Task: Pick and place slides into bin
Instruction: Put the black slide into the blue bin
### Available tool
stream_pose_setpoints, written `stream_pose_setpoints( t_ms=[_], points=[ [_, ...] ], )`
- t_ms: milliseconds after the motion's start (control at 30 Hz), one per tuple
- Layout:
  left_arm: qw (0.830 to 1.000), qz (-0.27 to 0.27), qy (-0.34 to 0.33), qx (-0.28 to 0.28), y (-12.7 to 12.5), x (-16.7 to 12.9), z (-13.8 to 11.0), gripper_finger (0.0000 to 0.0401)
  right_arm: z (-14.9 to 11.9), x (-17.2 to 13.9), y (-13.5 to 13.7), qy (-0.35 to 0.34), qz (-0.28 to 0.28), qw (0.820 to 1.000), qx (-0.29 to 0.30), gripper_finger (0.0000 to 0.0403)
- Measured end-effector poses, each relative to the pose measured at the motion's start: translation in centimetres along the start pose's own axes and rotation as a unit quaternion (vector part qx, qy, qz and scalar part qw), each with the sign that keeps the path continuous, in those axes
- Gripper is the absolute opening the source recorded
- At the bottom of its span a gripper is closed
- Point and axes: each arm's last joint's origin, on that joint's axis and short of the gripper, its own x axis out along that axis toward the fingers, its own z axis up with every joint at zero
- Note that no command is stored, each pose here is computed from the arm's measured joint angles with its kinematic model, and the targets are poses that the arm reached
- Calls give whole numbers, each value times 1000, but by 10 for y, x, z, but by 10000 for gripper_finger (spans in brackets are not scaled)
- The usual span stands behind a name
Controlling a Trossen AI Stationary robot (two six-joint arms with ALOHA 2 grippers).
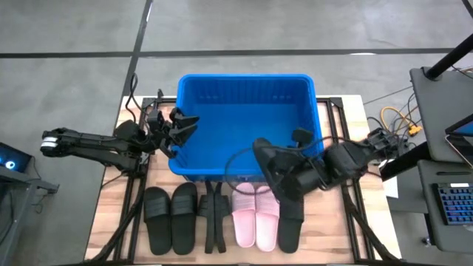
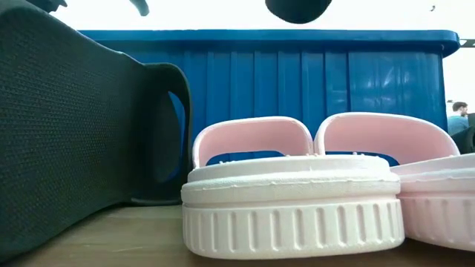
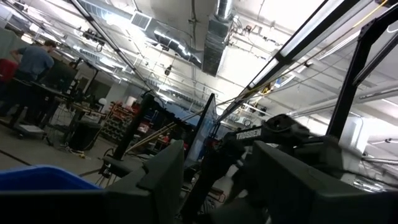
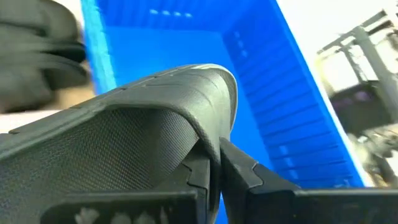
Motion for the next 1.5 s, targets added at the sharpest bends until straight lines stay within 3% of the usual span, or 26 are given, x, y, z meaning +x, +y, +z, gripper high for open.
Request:
stream_pose_setpoints(
  t_ms=[333, 533, 900, 1300, 1500],
  points=[
    [1000, -6, -17, -3, -2, -2, 6, 176, 3, 50, -30, 72, -61, 992, -80, 13],
    [999, -12, -49, -6, -4, -4, 13, 176, -5, 85, -46, 127, -123, 975, -136, 13],
    [998, -6, -55, -7, -4, -5, 15, 176, -40, 151, -84, 243, -172, 945, -136, 13],
    [998, -5, -56, -8, -4, -5, 15, 176, -85, 203, -110, 209, -165, 948, -173, 13],
    [999, -1, -53, -7, -4, -4, 15, 176, -106, 228, -120, 211, -148, 954, -156, 13]
  ],
)
